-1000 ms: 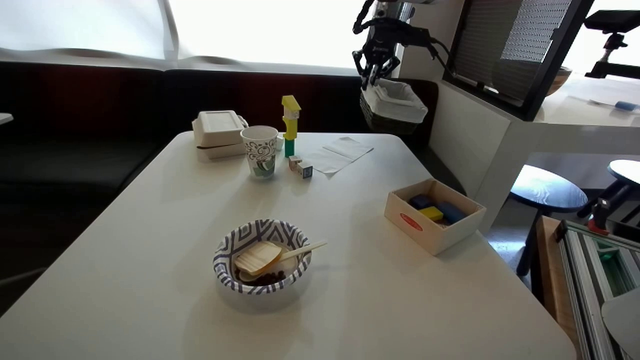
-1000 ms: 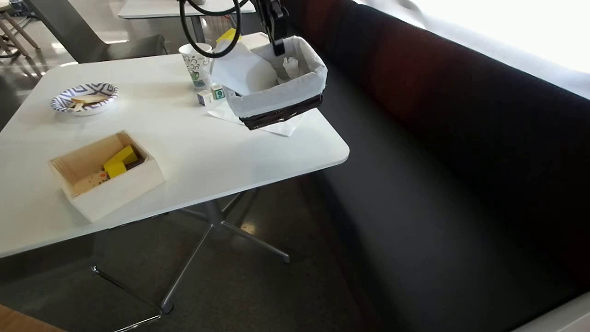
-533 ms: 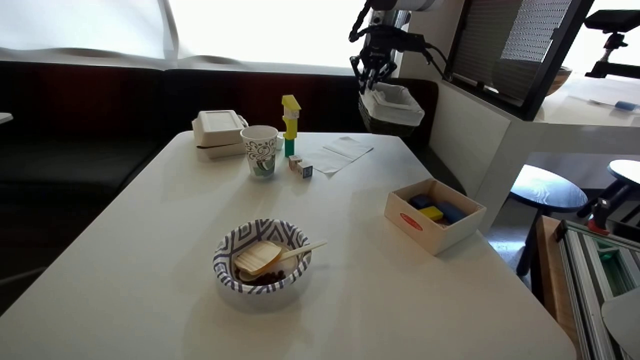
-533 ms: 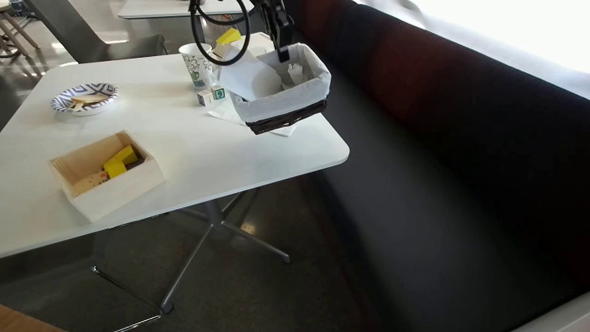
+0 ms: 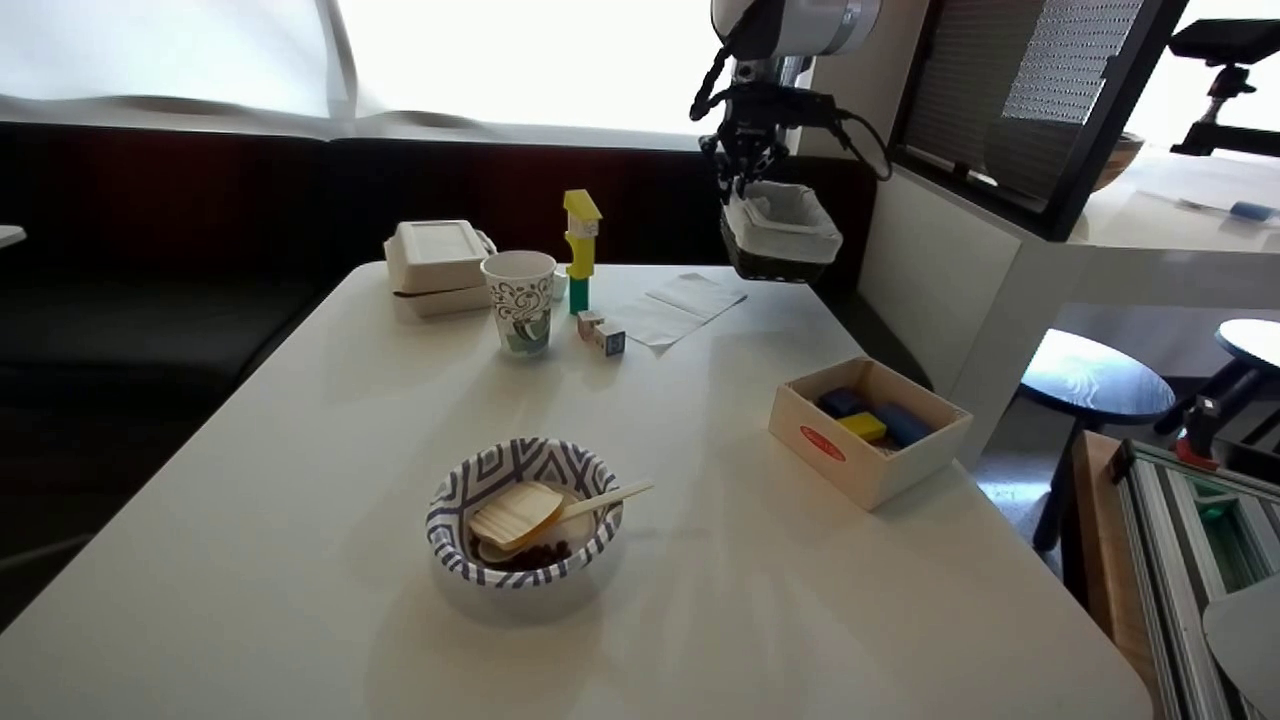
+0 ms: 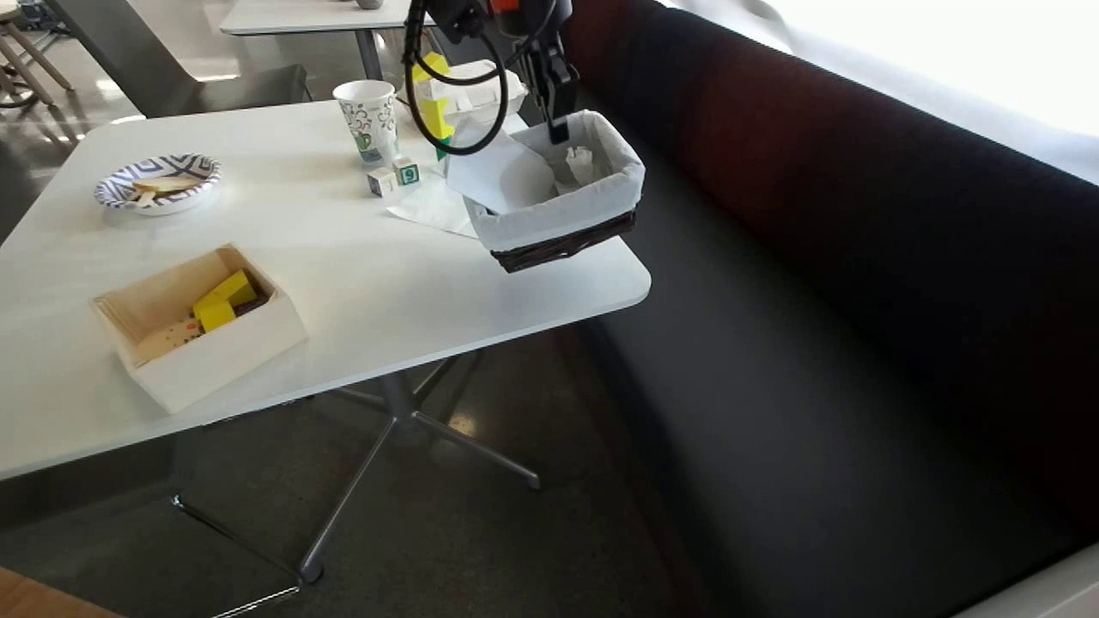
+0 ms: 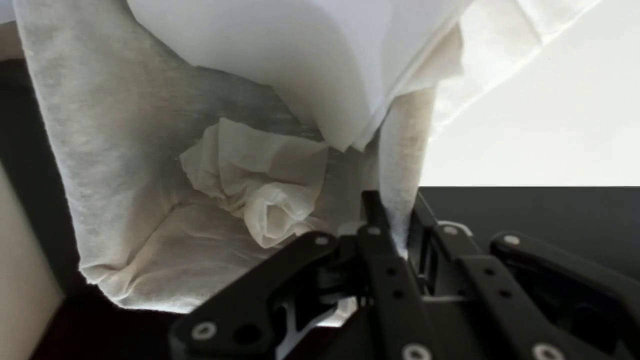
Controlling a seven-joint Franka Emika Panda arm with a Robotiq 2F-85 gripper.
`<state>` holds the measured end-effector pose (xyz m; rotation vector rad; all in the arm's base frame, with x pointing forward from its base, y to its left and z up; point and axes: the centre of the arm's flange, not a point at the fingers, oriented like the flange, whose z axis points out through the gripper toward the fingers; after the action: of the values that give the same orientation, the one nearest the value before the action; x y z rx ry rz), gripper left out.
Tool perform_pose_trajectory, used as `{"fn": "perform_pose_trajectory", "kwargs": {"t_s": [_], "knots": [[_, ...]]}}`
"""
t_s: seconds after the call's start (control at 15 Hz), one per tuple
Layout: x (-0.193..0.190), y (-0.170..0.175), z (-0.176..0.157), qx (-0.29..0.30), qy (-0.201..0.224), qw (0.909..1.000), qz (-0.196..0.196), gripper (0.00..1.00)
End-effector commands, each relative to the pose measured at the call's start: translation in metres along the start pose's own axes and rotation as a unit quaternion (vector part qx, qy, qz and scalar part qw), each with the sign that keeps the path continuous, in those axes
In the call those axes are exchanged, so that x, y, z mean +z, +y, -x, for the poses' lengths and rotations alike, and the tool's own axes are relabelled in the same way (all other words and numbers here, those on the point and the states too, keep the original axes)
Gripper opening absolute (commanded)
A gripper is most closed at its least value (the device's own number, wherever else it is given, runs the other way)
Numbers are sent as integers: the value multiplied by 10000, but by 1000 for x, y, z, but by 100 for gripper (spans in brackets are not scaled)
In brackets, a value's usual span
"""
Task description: Move the black and white box to the right
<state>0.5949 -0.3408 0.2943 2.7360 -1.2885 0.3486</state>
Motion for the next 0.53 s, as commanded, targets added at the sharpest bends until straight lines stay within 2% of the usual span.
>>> {"fn": "perform_pose_trajectory", "kwargs": {"t_s": [0.0,0.47], "knots": [[22,0,-17,180,-51,9997,132,4],[49,5,-23,210,-190,9989,385,4]]}}
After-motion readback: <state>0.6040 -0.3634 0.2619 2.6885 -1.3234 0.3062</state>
